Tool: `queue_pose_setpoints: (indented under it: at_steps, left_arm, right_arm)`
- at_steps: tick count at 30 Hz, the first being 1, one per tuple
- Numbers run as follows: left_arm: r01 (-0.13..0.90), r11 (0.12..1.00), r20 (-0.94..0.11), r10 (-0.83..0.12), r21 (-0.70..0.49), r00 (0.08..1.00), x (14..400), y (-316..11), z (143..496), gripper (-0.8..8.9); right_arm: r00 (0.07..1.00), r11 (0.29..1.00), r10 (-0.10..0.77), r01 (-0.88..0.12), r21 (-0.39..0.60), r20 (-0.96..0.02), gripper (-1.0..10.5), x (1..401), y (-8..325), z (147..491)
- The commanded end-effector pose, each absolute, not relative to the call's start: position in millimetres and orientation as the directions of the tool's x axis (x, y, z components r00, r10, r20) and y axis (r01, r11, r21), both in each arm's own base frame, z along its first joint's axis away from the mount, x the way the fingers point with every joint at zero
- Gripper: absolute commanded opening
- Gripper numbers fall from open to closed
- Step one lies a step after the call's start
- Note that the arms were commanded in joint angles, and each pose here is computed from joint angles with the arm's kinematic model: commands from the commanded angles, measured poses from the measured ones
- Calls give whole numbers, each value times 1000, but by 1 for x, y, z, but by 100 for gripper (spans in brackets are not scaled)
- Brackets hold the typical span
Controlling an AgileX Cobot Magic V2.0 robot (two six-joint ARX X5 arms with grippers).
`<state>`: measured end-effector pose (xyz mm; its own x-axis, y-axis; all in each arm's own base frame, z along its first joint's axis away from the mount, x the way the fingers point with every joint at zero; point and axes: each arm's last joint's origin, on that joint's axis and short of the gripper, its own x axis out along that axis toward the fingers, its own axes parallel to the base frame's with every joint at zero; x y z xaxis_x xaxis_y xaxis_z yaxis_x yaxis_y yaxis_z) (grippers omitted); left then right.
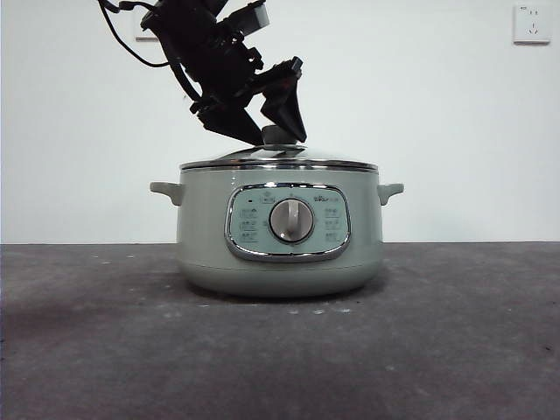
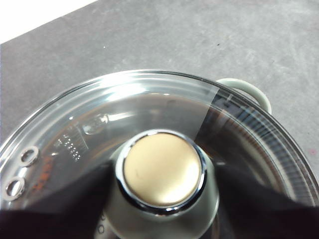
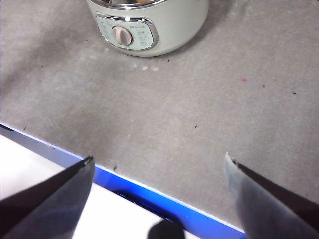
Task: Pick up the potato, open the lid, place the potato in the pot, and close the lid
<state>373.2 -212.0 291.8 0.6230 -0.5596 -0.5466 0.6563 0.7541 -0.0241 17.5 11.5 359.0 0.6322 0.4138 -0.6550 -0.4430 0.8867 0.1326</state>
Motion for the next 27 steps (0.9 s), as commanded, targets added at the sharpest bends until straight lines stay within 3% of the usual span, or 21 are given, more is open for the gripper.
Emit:
queue_pose_setpoints:
  at_steps: [1,8,14,21,27]
  left_arm:
    - [655,756,-544,-556,-17,628,377,-211,294,438]
    - [655,756,-556,-553,-20,621,372,-208,331,438]
    - [652,757,-551,-554,-22,624,343,-193,378,437]
    - [649,760,-561,-550,-28,619,277,-156,431,437]
    - [645,762,-662,-512,-55,548,215,-123,451,437]
  right_arm:
    - [617,890,404,-435,135,-675,438,16,11,355]
    - [622,893,397,-430,129,-675,438,16,10,355]
    - [639,905,369,-411,105,-675,438,17,10,355]
    - [639,901,369,-425,90,-675,438,17,10,356]
    - [659,898,381,-430,91,-649,438,19,11,358]
